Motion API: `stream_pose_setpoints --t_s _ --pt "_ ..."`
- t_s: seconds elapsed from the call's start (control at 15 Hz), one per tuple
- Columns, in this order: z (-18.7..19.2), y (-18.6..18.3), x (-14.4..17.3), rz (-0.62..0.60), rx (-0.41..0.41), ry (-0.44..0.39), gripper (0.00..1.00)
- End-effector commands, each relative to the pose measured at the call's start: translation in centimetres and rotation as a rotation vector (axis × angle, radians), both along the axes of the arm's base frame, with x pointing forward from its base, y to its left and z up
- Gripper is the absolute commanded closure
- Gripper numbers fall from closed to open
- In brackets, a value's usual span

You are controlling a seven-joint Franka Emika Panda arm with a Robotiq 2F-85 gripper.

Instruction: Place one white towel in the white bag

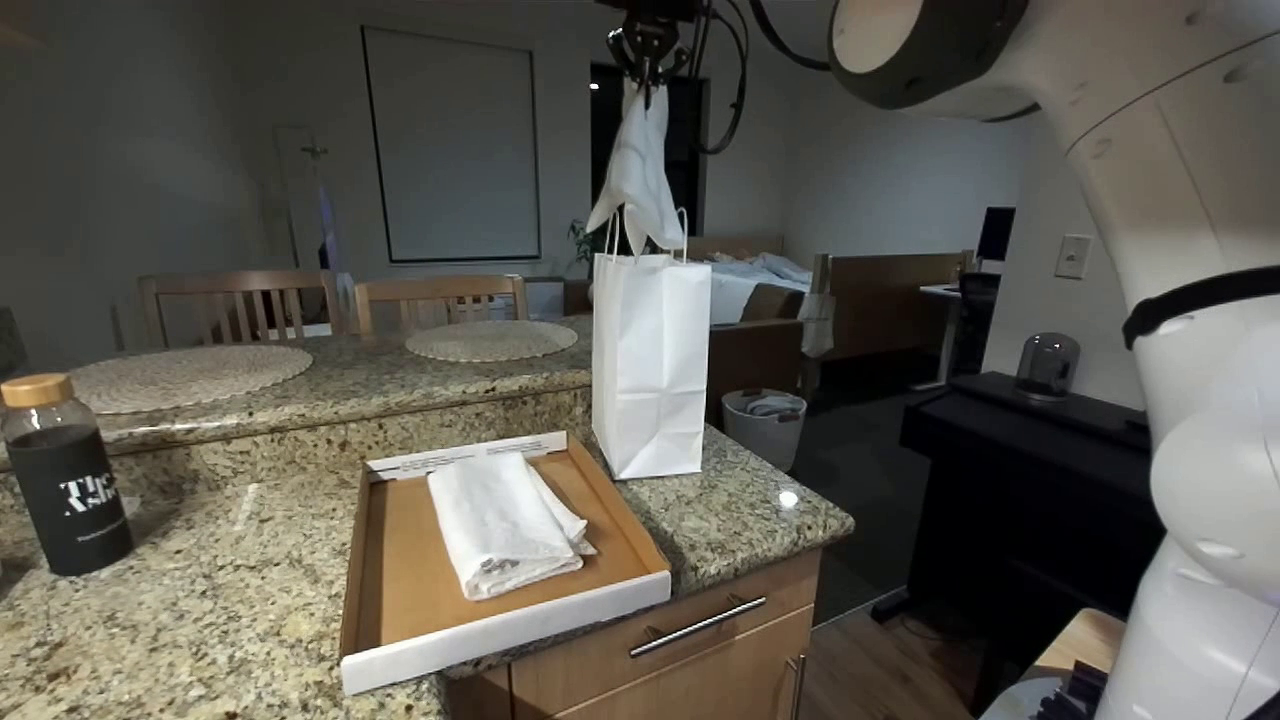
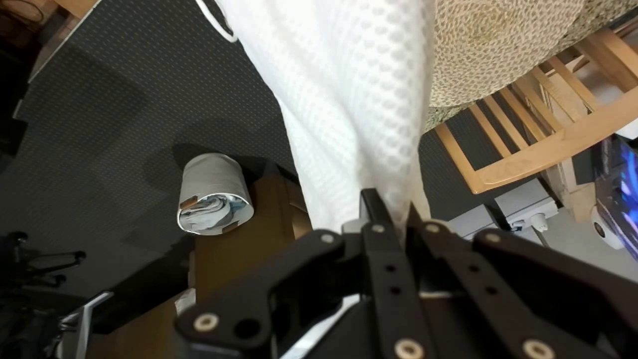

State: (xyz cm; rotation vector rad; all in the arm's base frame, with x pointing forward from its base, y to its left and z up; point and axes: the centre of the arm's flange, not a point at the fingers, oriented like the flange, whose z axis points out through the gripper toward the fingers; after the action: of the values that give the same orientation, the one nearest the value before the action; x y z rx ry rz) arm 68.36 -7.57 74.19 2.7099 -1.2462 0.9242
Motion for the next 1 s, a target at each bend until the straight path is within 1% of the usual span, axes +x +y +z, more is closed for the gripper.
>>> stream_pose_setpoints --t_s 0.0,0.13,0.6,0.8,0.93 --pt "0.6 -0.6 2.8 0.042 0.014 -0.01 0.93" --pt "0.0 -0.7 3.4 0.038 0.0 -0.01 0.93" --pt "-1.2 -2.1 4.1 0.016 -0.088 -0.067 0.93" --pt "-2.4 -2.5 4.0 0.039 -0.123 -0.045 0.93" --pt "-2.3 -2.6 3.7 0.084 -0.119 -0.006 0.93"
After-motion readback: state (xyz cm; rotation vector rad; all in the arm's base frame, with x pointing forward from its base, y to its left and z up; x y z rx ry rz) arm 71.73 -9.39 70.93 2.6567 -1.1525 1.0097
